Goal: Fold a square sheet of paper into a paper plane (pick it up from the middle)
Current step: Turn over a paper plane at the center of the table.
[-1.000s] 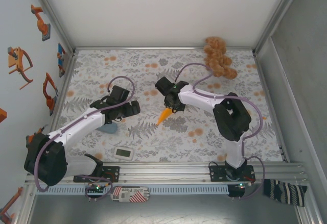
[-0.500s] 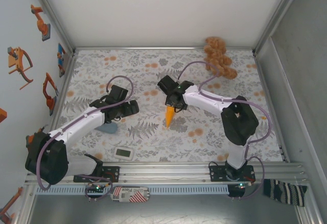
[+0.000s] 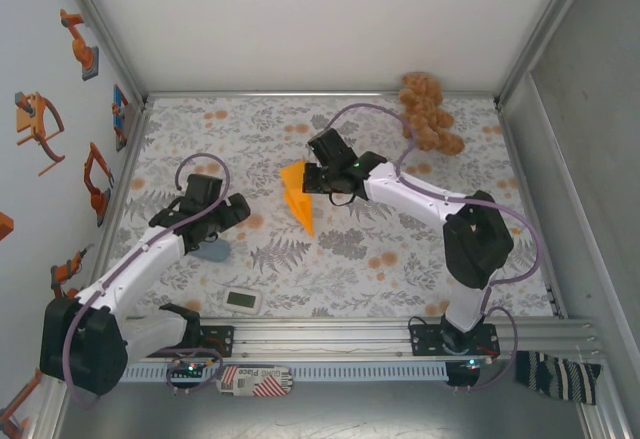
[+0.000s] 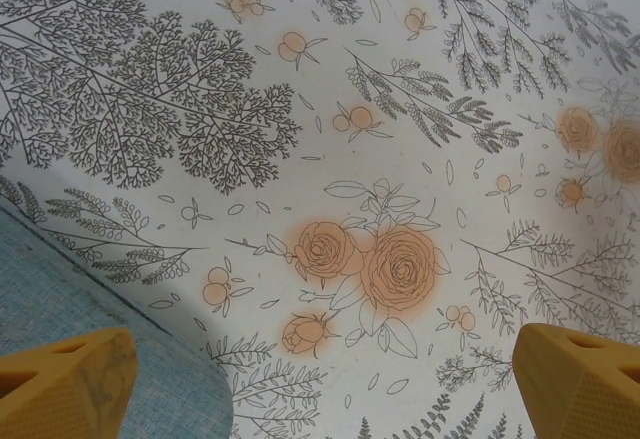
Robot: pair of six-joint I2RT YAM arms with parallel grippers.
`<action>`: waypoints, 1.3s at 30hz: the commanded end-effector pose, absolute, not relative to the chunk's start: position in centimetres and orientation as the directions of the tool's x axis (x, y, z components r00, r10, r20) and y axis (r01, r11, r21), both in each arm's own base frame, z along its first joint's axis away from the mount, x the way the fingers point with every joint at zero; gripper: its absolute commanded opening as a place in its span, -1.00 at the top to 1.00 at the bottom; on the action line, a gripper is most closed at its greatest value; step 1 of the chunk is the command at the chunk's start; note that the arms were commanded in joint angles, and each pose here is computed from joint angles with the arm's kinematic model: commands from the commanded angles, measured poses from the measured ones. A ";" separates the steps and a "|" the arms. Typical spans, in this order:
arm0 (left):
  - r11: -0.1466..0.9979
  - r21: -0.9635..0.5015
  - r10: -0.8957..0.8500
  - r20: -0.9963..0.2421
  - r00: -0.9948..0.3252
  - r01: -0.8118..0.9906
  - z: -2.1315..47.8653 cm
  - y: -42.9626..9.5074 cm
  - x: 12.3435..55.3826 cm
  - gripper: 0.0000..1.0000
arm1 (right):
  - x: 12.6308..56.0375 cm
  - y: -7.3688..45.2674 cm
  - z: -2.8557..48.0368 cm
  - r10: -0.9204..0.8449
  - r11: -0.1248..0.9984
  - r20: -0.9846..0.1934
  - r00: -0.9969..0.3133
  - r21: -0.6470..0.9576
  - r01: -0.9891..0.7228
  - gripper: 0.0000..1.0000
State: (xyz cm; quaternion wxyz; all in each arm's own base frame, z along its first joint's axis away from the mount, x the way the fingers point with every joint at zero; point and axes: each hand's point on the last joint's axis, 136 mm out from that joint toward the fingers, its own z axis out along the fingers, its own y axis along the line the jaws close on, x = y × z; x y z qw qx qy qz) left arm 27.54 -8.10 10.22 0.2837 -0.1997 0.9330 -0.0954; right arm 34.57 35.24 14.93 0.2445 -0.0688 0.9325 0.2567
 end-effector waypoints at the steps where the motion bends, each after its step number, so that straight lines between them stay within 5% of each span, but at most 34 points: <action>1: 0.875 -0.334 -0.476 -0.471 -0.742 -0.350 10.3 -8.0 27.2 -0.93 | 34.6 37.8 16.9 -0.021 0.712 -0.519 -0.854 0.592 -0.377 1.00; 9: 0.867 -0.420 -0.454 -0.446 -0.771 -0.267 11.3 -10.3 27.9 -0.96 | 34.3 38.0 13.0 0.030 0.589 -0.398 -0.917 0.748 -0.306 1.00; 22: 0.824 -0.544 -0.379 -0.323 -0.867 -0.157 9.8 -16.8 29.0 -0.84 | 34.1 33.9 8.0 0.091 0.614 -0.333 -0.939 0.761 -0.210 1.00; 39: 0.747 -0.661 -0.271 -0.202 -0.941 -0.073 7.6 -25.1 31.0 -0.14 | 34.1 30.9 5.6 0.138 0.629 -0.294 -0.946 0.764 -0.146 1.00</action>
